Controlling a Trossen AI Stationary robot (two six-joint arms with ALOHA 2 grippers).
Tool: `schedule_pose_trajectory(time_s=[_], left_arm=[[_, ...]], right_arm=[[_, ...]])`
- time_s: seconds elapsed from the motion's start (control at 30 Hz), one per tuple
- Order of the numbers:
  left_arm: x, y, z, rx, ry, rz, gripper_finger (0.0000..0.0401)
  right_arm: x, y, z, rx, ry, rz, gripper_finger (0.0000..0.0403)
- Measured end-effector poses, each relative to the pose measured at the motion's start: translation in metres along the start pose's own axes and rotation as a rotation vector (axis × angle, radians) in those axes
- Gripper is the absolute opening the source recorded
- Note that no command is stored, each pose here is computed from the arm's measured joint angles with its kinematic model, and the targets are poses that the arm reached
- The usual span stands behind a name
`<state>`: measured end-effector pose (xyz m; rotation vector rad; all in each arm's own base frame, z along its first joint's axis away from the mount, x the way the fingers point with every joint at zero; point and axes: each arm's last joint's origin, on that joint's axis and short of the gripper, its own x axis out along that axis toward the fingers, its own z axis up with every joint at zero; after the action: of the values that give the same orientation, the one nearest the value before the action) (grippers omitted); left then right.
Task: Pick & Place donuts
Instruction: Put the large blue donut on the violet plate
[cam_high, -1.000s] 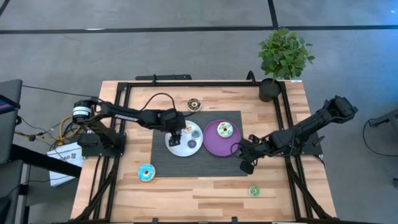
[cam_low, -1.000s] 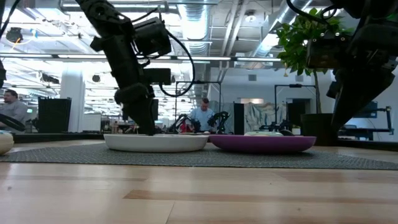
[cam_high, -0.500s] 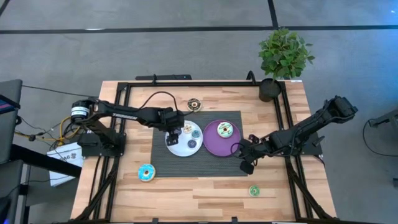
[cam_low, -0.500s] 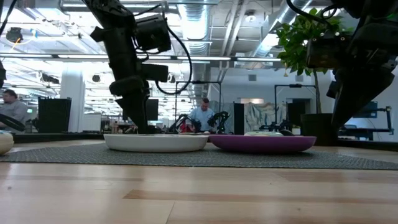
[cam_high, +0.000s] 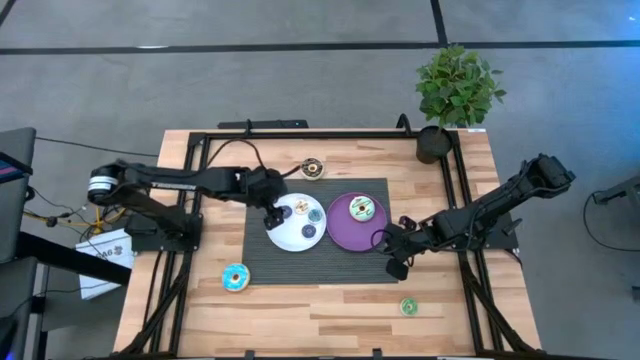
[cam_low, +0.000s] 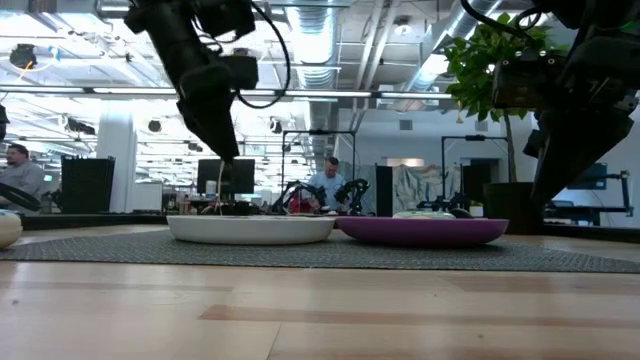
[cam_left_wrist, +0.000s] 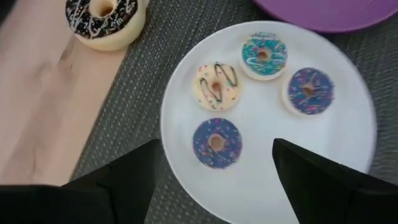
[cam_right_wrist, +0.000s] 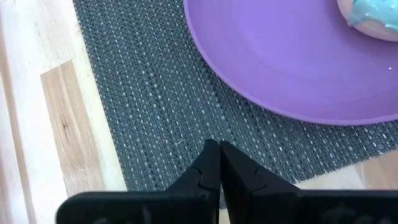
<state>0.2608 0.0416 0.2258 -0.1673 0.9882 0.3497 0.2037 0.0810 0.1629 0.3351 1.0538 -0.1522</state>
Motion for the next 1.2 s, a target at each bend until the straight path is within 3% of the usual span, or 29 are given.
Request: schedule_pose_trajectory(time_s=[0.37, 0.73, 1.03, 1.2], left_arm=[[-0.034, -0.038, -0.020, -0.146, 0.016, -0.055, 0.0302], [-0.066, -0.081, -0.061, -0.422, 0.125, -0.073, 0.0302], [-0.084, -0.098, -0.100, -0.729, 0.324, 0.033, 0.0302], [-0.087, -0.103, -0.115, -0.740, 0.388, 0.125, 0.0302]], right_arm=[[0.000, 0.001, 0.005, 0.050, -0.037, 0.023, 0.0001], [0.000, 0.001, 0.004, 0.042, -0.035, 0.023, 0.0001], [0.000, 0.001, 0.004, 0.041, -0.034, 0.024, 0.0001], [0.000, 0.001, 0.004, 0.041, -0.035, 0.023, 0.0001]])
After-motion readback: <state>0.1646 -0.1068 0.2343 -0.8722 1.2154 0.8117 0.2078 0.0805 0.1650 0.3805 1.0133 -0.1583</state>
